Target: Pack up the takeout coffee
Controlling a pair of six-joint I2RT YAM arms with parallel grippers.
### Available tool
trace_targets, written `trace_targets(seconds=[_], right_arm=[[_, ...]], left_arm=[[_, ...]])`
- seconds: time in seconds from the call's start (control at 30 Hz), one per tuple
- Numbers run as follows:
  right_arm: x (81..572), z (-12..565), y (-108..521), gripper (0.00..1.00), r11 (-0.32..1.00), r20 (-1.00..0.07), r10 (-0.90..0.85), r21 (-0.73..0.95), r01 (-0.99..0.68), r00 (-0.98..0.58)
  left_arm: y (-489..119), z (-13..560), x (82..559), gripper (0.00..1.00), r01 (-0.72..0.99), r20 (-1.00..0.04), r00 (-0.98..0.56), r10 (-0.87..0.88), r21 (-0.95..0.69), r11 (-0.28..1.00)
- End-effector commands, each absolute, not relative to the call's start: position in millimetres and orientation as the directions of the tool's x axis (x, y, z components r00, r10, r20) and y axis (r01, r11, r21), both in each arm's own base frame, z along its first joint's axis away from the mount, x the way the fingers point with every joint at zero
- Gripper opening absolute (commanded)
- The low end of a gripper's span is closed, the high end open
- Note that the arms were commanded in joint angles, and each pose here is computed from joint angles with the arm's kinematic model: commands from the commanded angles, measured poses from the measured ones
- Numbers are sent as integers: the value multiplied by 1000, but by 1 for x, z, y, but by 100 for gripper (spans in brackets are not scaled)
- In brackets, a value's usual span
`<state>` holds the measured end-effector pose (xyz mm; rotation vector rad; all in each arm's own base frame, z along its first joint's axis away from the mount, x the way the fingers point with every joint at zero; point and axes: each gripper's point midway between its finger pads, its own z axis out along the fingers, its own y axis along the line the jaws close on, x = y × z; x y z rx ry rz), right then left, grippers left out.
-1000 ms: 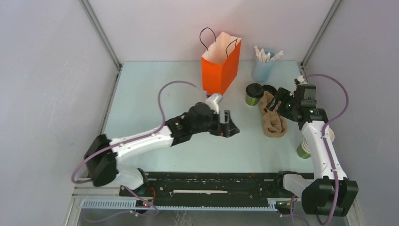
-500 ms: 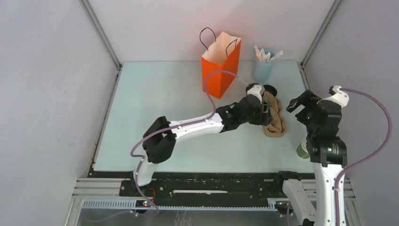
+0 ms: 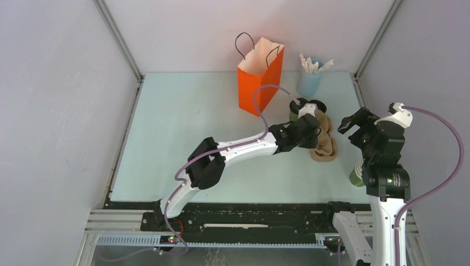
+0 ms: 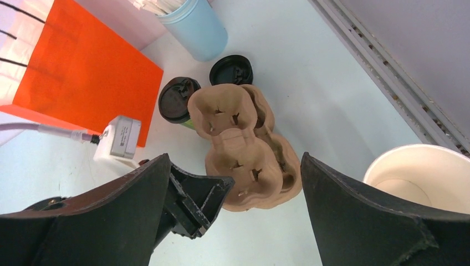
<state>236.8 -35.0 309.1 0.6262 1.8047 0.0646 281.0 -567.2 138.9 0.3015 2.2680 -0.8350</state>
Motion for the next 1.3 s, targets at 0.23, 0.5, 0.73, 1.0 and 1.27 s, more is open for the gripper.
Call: trace_targets(seconds=[0.23, 0.5, 0.73, 1.0, 1.27], right_arm=[[231, 315, 8, 98, 949, -897, 314, 294, 109, -312], [209, 317, 113, 98, 821, -914, 68, 279, -498, -400], [188, 300, 208, 95, 676, -933, -208, 79, -733, -293], [200, 264, 266, 88, 651, -898, -375, -79, -755, -230], [206, 252, 292, 80, 646, -894, -396, -109, -755, -211]], left_arm=[[-546, 231, 250, 0, 564, -729, -684, 37, -495, 662], [-400, 240, 196, 0, 707, -794, -540, 277, -250, 662], [-296, 227, 163, 0, 683, -767, -533, 357, -142, 716], [-263, 238, 147, 0, 659, -785, -547, 290, -191, 727], [-260, 237, 144, 0, 654, -781, -558, 283, -203, 728]])
